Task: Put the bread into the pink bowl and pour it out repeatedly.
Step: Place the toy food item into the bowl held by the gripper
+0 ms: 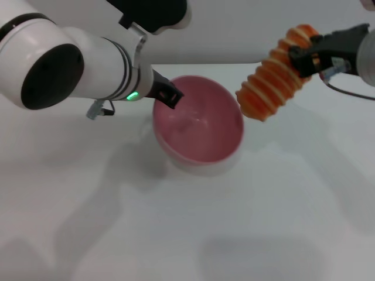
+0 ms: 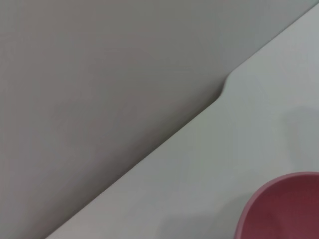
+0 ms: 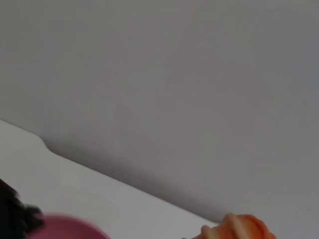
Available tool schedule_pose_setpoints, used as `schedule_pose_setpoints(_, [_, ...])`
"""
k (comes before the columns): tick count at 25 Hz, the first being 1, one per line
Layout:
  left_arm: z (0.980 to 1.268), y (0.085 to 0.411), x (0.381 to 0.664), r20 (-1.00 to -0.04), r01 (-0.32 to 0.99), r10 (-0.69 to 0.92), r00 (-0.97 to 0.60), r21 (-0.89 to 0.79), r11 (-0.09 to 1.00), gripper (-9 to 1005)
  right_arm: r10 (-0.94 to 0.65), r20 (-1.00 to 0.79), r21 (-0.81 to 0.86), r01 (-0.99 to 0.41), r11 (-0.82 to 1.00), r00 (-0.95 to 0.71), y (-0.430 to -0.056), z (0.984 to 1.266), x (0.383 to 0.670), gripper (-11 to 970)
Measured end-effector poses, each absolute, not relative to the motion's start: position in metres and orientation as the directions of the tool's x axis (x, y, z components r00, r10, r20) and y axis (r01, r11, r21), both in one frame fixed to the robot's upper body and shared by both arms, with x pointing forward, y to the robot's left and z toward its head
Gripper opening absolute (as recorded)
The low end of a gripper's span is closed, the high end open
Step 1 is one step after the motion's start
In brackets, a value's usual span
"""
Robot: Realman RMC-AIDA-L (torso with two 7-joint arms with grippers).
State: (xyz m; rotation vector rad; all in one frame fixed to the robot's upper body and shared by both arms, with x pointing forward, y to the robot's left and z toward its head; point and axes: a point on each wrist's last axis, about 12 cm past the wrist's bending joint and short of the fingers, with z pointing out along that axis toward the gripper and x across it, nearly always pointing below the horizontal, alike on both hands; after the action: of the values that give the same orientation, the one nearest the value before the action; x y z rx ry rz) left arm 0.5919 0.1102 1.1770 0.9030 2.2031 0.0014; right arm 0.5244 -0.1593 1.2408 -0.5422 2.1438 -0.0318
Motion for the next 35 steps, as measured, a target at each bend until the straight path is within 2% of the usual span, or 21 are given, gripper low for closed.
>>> schedule_pose_setpoints(5, [1.179,0.102,0.59,-0.664,0.626,0.585,-0.467,0.22,0.749,40,-0.414,-0.773,-0.22,-0.409,0.886,-0.48,-0.145,1.234,0.537,330])
schedule_pose_setpoints(7, [1.179,0.1,0.589,-0.674,0.632,0.574,-0.465,0.202,0.748,40,-0.408,-0.77,-0.192,-0.432,0.881,-0.491,-0.14,1.225,0.542,282])
schedule_pose_setpoints(11, [1.181,0.096,0.588,-0.69,0.64,0.558,-0.461,0.177,0.748,40,-0.394,-0.765,-0.13,-0.477,0.869,-0.509,-0.129,1.21,0.549,262])
schedule_pose_setpoints(17, [1.182,0.096,0.589,-0.705,0.644,0.542,-0.457,0.158,0.748,40,-0.414,-0.75,-0.122,-0.507,0.853,-0.516,-0.12,1.181,0.554,233])
schedule_pose_setpoints(23, [1.181,0.095,0.589,-0.706,0.652,0.544,-0.454,0.154,0.742,40,-0.424,-0.776,-0.146,-0.52,0.842,-0.468,-0.121,1.178,0.554,333])
schedule_pose_setpoints(29, [1.177,0.097,0.59,-0.699,0.649,0.542,-0.467,0.146,0.747,40,-0.432,-0.798,-0.16,-0.543,0.824,-0.421,-0.118,1.181,0.549,535])
schedule_pose_setpoints(35, [1.17,0.103,0.595,-0.686,0.632,0.535,-0.493,0.14,0.762,39,-0.422,-0.808,-0.126,-0.578,0.806,-0.412,-0.11,1.185,0.533,618])
